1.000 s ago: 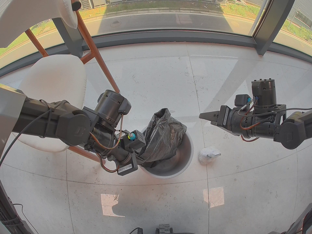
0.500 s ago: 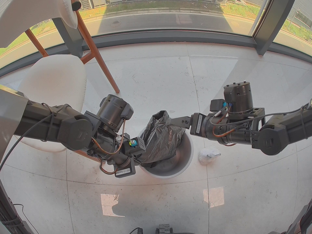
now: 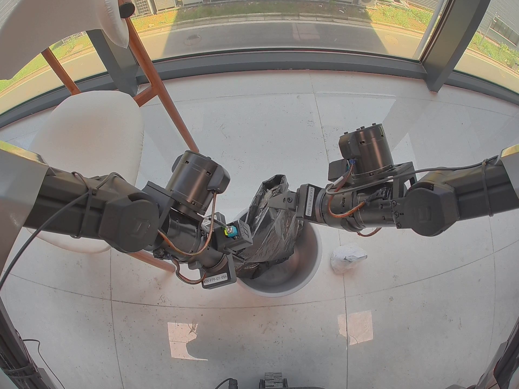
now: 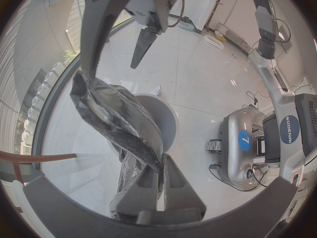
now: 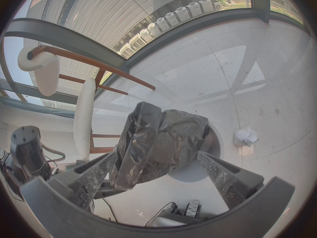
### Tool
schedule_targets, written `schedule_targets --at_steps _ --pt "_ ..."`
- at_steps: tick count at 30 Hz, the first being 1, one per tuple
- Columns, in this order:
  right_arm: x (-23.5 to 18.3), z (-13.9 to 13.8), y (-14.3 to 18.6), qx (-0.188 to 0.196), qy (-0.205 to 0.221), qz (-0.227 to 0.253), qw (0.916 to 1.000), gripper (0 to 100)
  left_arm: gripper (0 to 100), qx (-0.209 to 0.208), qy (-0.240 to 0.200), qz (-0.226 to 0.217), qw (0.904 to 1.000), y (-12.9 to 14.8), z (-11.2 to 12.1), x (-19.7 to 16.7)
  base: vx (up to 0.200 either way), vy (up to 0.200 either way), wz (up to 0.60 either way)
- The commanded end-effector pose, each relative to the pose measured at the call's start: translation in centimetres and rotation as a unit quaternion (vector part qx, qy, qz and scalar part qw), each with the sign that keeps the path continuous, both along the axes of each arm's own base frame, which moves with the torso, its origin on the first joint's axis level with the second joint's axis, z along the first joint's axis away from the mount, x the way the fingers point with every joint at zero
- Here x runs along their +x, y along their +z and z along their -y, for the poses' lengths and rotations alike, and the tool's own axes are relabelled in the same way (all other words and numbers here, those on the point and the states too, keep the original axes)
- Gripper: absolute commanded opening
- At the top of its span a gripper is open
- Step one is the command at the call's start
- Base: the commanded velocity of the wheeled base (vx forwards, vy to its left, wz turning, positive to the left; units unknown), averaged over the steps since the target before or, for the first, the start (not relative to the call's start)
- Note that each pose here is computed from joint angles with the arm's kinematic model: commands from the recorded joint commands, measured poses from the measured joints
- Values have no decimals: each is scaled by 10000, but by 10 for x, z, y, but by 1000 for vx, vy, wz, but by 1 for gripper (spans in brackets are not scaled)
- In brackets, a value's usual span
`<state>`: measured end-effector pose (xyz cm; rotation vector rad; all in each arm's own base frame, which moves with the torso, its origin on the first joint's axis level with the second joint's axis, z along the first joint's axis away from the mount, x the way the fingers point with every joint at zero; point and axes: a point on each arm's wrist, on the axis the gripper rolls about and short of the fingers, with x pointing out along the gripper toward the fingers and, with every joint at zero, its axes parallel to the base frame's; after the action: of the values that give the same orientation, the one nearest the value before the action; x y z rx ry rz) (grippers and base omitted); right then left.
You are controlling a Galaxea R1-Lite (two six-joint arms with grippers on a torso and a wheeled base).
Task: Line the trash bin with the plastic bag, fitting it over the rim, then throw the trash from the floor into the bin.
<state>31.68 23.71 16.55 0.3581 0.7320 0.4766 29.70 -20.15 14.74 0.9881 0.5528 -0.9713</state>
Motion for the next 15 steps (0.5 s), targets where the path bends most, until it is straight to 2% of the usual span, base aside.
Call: schedule_targets --at_steps 1,3,9,15 --pt "6 -13 -5 -20 48 26 10000 100 0 -5 -45 7 10000 0 3 -2 0 0 0" --pt "8 -16 -8 -49 48 19 10000 100 0 -9 -98 13 10000 0 6 -4 0 0 0" --pt "14 -20 -25 -472 62 105 9988 100 0 -9 -106 13 9999 0 7 -4 0 0 0" --pt "14 -16 -33 -583 23 3 9983 100 0 -36 -24 -23 10000 0 6 -5 0 0 0"
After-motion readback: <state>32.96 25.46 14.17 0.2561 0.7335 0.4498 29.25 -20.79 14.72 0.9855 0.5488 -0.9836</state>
